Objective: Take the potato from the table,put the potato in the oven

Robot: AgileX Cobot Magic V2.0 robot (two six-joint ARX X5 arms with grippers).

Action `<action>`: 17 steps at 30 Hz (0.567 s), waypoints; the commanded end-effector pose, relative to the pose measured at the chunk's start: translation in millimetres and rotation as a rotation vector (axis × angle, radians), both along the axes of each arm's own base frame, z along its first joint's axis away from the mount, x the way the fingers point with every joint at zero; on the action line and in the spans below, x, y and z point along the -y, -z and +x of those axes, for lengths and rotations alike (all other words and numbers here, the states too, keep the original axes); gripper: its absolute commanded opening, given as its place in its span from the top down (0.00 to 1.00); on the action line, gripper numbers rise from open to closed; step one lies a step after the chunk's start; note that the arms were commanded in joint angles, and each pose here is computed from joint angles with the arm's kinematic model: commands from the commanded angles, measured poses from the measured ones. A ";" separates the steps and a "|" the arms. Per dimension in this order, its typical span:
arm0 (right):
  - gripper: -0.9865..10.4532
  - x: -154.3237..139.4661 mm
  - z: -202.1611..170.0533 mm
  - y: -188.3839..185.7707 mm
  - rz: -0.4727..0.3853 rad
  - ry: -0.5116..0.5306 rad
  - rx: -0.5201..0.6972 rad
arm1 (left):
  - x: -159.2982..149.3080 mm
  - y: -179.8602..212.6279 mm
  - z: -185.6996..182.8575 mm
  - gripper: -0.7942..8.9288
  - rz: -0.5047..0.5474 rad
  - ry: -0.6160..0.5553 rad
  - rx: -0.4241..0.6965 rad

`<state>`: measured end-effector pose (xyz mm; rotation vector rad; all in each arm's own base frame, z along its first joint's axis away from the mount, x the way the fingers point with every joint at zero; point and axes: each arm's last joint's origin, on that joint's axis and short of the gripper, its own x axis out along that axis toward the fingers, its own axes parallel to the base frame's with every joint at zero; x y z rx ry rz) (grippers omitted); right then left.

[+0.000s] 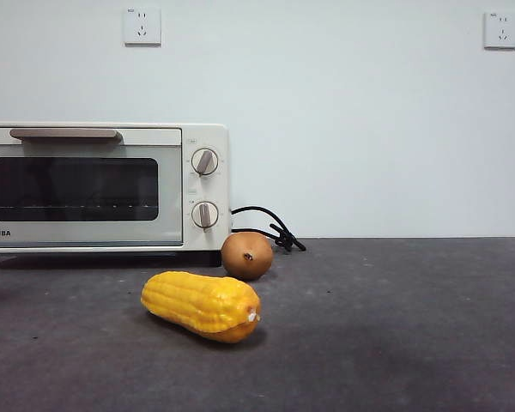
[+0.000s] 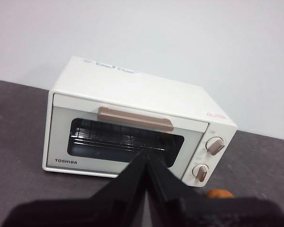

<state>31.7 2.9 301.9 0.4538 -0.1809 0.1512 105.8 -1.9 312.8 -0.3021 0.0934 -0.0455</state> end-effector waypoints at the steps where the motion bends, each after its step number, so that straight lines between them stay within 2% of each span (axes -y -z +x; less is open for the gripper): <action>1: 0.91 -0.3 -11.4 -12.0 0.006 -0.002 0.016 | -0.1 -20.7 5.3 0.92 -0.004 0.002 -0.019; 6: 0.91 -1.0 -25.6 -23.6 0.023 -0.014 0.002 | 0.6 -50.6 19.7 0.92 0.001 0.025 -0.075; 11: 0.92 -4.8 -26.4 -37.3 0.003 -0.149 -0.016 | 2.5 -70.8 47.1 0.92 0.055 0.102 -0.156; 17: 0.92 -8.8 -4.1 -53.6 -0.029 -0.315 -0.270 | 5.5 -74.6 94.8 0.92 0.082 0.229 -0.362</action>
